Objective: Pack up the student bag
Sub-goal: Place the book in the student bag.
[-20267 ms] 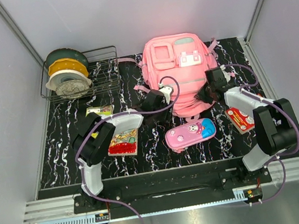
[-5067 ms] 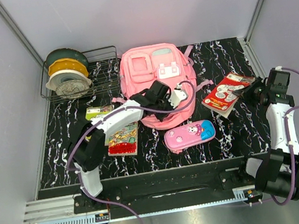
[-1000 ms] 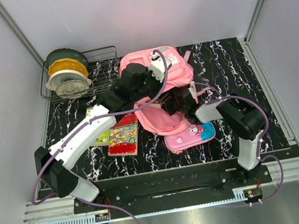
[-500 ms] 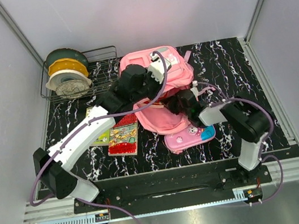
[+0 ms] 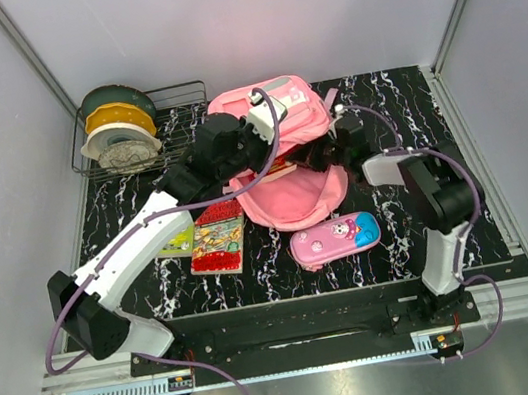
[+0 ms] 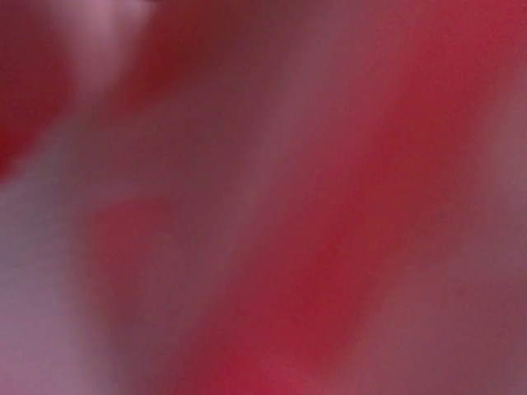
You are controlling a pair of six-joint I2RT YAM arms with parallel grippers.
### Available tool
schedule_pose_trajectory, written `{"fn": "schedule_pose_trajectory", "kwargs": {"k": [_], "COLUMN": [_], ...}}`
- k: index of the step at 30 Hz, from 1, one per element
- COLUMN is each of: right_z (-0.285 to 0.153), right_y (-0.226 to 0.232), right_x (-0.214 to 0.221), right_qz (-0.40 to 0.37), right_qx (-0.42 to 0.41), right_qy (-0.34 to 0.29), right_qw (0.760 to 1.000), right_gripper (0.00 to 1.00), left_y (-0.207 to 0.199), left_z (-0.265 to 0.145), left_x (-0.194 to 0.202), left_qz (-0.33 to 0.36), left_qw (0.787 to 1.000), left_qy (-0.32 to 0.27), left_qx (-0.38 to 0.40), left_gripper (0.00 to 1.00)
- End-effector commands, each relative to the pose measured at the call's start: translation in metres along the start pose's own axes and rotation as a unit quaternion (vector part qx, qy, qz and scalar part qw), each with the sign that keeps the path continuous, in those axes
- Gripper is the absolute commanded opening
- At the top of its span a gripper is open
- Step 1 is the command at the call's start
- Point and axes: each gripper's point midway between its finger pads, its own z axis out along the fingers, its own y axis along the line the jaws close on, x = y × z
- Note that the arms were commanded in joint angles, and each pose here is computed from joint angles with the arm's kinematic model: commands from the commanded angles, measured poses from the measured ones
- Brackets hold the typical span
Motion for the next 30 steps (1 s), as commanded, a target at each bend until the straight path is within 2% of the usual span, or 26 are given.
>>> {"fn": "schedule_pose_trajectory", "kwargs": {"k": [1, 7, 9, 11, 12, 13, 15, 17, 21, 22, 23, 24, 28, 30], "right_z": [0.01, 0.015, 0.017, 0.015, 0.013, 0.011, 0.003, -0.008, -0.029, -0.035, -0.045, -0.049, -0.066, -0.076], "right_y": [0.019, 0.012, 0.006, 0.004, 0.002, -0.002, 0.001, 0.007, 0.015, 0.019, 0.028, 0.028, 0.038, 0.026], "right_x": [0.026, 0.024, 0.024, 0.019, 0.021, 0.018, 0.018, 0.012, 0.007, 0.005, 0.003, 0.003, 0.006, 0.011], "right_qz": [0.013, 0.015, 0.021, 0.024, 0.024, 0.027, 0.023, 0.01, -0.022, -0.031, -0.043, -0.039, -0.032, -0.028], "right_qx": [-0.082, -0.076, -0.066, -0.059, -0.056, -0.049, -0.048, -0.042, -0.017, -0.018, -0.025, -0.017, -0.018, 0.016], "right_qy": [0.091, 0.1, 0.103, 0.091, 0.088, 0.079, 0.071, 0.049, 0.026, 0.018, 0.007, 0.004, -0.007, -0.008], "right_qw": [0.992, 0.992, 0.992, 0.994, 0.994, 0.995, 0.996, 0.998, 0.999, 0.999, 0.999, 0.999, 0.999, 0.999], "right_gripper": [0.0, 0.01, 0.04, 0.13, 0.2, 0.31, 0.37, 0.5, 0.57, 0.6, 0.67, 0.69, 0.72, 0.72], "left_y": [0.007, 0.008, 0.008, 0.009, 0.009, 0.009, 0.01, 0.012, 0.014, 0.016, 0.016, 0.016, 0.015, 0.012], "left_z": [-0.022, -0.021, -0.02, -0.021, -0.021, -0.02, -0.019, -0.017, -0.015, -0.015, -0.015, -0.014, -0.011, -0.008], "left_x": [-0.057, -0.056, -0.055, -0.055, -0.055, -0.053, -0.052, -0.049, -0.045, -0.044, -0.043, -0.041, -0.038, -0.037], "left_qz": [0.012, 0.016, 0.016, 0.014, 0.016, 0.015, 0.014, 0.012, 0.006, 0.003, 0.002, 0.0, -0.004, -0.009], "left_qw": [0.996, 0.996, 0.996, 0.996, 0.996, 0.996, 0.997, 0.997, 0.997, 0.997, 0.997, 0.998, 0.998, 0.998], "left_qy": [-0.09, -0.088, -0.085, -0.085, -0.085, -0.082, -0.081, -0.076, -0.069, -0.068, -0.068, -0.065, -0.062, -0.061], "left_qx": [-0.006, -0.007, -0.007, -0.008, -0.01, -0.01, -0.014, -0.019, -0.024, -0.027, -0.027, -0.027, -0.024, -0.017], "left_gripper": [0.0, 0.0, 0.0, 0.0, 0.0, 0.0, 0.0, 0.0, 0.0, 0.0, 0.0, 0.0, 0.0, 0.0]}}
